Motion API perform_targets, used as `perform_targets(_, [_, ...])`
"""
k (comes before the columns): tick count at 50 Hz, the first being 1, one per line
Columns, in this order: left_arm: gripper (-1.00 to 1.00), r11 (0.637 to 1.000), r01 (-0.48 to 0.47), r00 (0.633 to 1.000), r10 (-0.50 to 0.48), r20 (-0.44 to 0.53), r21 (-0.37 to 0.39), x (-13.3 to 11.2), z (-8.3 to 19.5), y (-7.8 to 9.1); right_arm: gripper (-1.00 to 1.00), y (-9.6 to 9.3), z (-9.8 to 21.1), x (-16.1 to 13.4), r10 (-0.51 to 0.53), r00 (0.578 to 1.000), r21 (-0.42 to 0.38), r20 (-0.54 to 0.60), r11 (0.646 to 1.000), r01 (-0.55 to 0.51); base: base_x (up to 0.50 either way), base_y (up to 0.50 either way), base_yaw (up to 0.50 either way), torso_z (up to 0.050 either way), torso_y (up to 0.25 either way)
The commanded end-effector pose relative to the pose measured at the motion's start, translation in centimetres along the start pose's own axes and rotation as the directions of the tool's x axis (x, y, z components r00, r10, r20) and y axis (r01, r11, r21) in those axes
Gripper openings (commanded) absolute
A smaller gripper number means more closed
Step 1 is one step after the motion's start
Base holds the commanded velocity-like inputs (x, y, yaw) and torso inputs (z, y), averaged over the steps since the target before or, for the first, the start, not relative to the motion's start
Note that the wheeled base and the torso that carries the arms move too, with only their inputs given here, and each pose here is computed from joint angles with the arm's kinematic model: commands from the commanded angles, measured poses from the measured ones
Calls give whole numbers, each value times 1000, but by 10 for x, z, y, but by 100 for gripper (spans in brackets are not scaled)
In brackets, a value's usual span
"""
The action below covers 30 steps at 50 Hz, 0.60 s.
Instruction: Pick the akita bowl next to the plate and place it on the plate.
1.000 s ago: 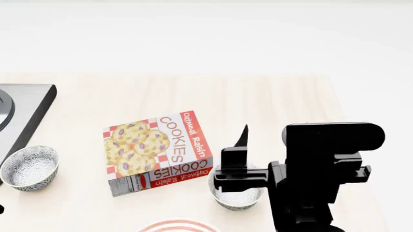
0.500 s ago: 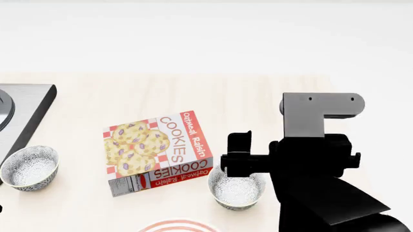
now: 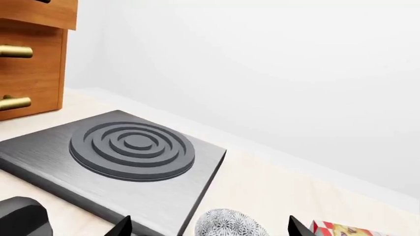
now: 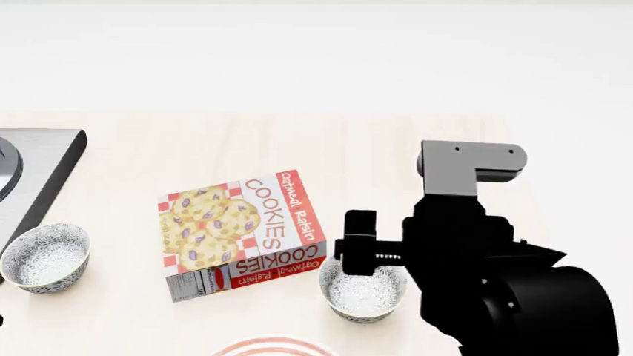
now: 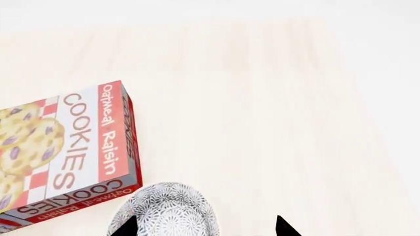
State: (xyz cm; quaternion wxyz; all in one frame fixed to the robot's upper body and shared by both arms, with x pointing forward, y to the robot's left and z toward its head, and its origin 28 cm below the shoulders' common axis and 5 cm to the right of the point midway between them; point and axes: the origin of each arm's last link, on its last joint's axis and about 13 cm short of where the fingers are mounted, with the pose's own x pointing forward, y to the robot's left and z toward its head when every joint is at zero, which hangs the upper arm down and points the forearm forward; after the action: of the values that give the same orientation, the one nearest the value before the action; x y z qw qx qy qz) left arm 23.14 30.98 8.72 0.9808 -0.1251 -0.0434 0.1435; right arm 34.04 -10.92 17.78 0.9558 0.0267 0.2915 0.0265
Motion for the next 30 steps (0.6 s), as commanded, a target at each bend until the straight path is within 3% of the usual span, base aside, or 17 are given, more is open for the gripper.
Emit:
perform_targets(1, [100,1000,0,1000,0,0,0,-1,1,0,100,0,3,14,9,998,2,-66,1000,-9,0,0,0,0,0])
perform_targets(6, [100,1000,1,1000,-1,0,0,0,0,0,100,-3,6,21,19,996,54,-91,998,-14,0,0,0,0,0])
perform_targets(30, [100,1000,-2,1000,2,-3,-2,0,1,0,100,-10,11,38,6,986,69,-166,998,6,0,0,0,0,0])
